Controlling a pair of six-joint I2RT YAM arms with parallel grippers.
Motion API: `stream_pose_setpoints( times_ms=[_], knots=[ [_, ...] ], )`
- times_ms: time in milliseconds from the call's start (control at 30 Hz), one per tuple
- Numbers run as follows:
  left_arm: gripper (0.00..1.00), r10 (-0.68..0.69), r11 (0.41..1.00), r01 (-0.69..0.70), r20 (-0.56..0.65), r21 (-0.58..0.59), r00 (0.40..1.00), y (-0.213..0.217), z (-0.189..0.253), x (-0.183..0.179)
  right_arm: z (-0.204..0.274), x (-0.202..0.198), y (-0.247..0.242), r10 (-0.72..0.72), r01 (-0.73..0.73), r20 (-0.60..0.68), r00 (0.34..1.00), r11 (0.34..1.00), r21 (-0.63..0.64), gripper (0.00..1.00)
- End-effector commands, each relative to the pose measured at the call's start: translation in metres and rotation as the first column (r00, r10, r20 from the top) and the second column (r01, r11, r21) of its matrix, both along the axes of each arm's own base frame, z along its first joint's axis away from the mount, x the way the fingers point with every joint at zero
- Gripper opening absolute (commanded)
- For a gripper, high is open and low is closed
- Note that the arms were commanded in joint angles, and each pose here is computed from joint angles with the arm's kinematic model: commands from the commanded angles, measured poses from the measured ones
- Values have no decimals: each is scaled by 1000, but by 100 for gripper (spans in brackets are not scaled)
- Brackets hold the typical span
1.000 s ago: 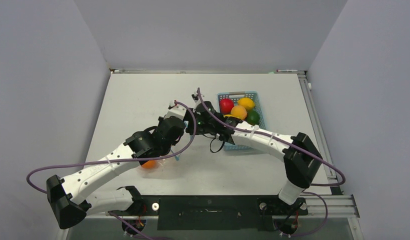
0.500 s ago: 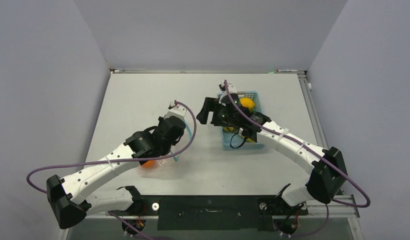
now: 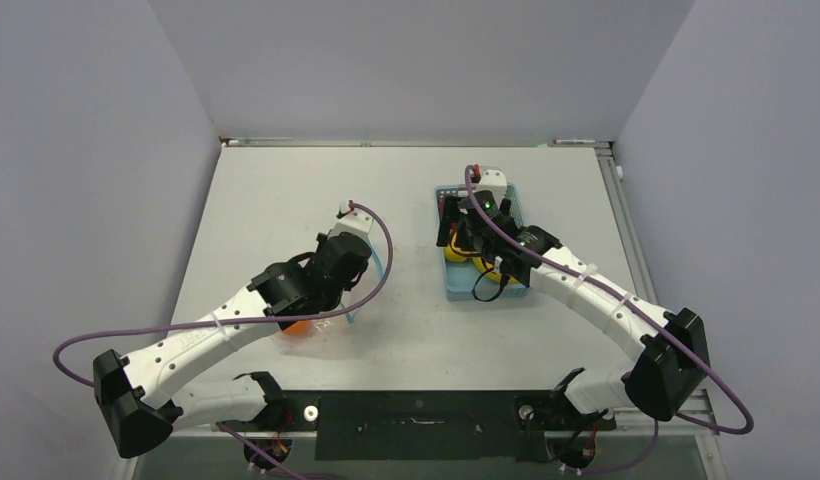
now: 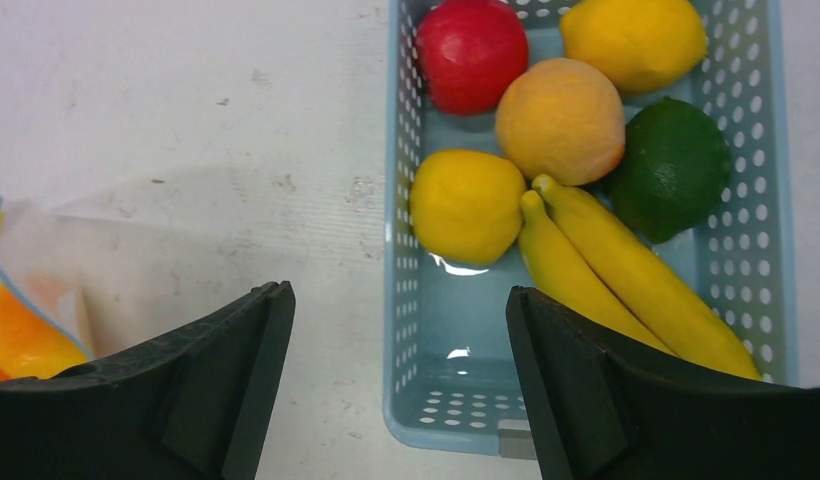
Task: Place the food in the zip-top bag and seal the zipper
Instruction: Pick up the fake fruit from the bin.
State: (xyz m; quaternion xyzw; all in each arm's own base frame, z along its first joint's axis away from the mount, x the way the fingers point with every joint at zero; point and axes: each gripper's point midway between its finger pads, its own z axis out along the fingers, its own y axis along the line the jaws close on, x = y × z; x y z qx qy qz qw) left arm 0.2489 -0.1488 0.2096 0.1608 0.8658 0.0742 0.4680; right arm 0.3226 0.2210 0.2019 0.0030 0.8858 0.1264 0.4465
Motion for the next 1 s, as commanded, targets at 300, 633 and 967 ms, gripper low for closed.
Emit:
stream_pose_setpoints(
  times_ms=[300,633,967],
  knots=[
    [0,4,999,-3,31,-37,1000,-5,8,4,-47,27,-26,-75,63,-61,995,982,-179,75],
    [0,6,999,-5,33,-33,999,-4,8,4,-56,64,-18,-42,24,-75,996,974,-225,74],
    [0,7,1000,-6,31,-29,1000,-4,8,5,-82,84,-14,-6,-29,-143,990,970,-242,72]
  ],
)
